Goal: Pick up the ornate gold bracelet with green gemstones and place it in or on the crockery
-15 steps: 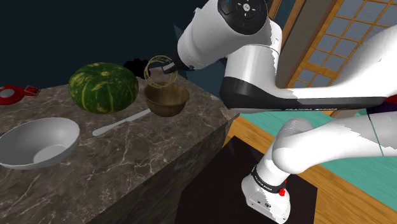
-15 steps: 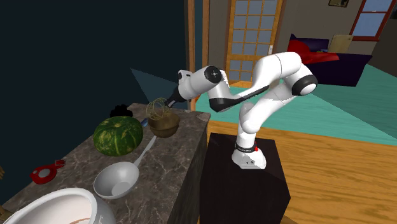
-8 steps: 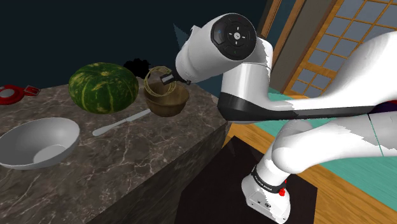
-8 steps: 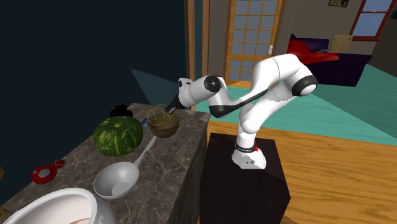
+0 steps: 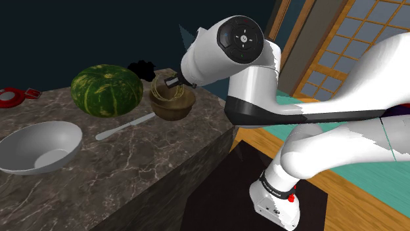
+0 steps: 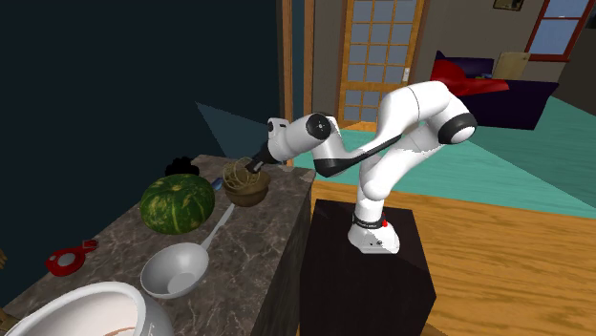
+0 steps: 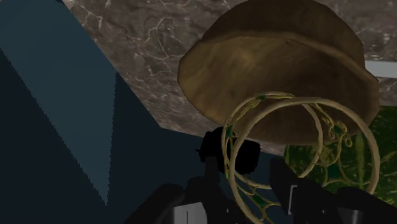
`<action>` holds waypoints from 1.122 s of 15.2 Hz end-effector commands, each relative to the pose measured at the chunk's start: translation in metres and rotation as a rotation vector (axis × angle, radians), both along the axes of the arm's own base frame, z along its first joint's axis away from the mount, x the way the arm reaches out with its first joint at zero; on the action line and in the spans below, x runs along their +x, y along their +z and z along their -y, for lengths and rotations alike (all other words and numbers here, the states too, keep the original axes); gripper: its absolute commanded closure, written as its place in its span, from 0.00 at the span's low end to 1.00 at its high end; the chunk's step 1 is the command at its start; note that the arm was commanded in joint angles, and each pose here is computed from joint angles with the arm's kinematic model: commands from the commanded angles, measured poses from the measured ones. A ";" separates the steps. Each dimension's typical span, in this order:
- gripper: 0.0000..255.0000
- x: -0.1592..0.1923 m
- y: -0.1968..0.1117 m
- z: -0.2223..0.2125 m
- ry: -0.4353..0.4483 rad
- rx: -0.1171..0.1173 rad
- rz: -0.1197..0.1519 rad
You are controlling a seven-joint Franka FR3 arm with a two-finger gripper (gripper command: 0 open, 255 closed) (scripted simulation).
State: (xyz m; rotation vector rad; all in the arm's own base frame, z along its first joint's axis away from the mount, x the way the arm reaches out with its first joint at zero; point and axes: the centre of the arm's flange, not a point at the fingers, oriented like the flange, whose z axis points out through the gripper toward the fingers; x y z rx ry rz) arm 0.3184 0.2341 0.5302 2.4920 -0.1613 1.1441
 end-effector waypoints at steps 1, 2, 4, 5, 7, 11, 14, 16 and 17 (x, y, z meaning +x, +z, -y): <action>0.00 0.000 0.000 0.000 0.000 0.000 0.000; 0.00 0.000 0.000 0.000 0.000 0.000 0.000; 0.00 0.000 0.000 0.000 0.000 0.000 0.000; 0.00 0.000 0.000 0.000 0.000 0.000 0.000; 0.00 -0.019 0.016 -0.010 0.000 0.000 0.000; 0.00 -0.035 0.029 -0.020 0.000 0.000 0.000; 0.00 -0.035 0.029 -0.020 0.000 0.000 0.000; 0.00 -0.035 0.029 -0.020 0.000 0.000 0.000; 0.00 -0.035 0.029 -0.020 0.000 0.000 0.000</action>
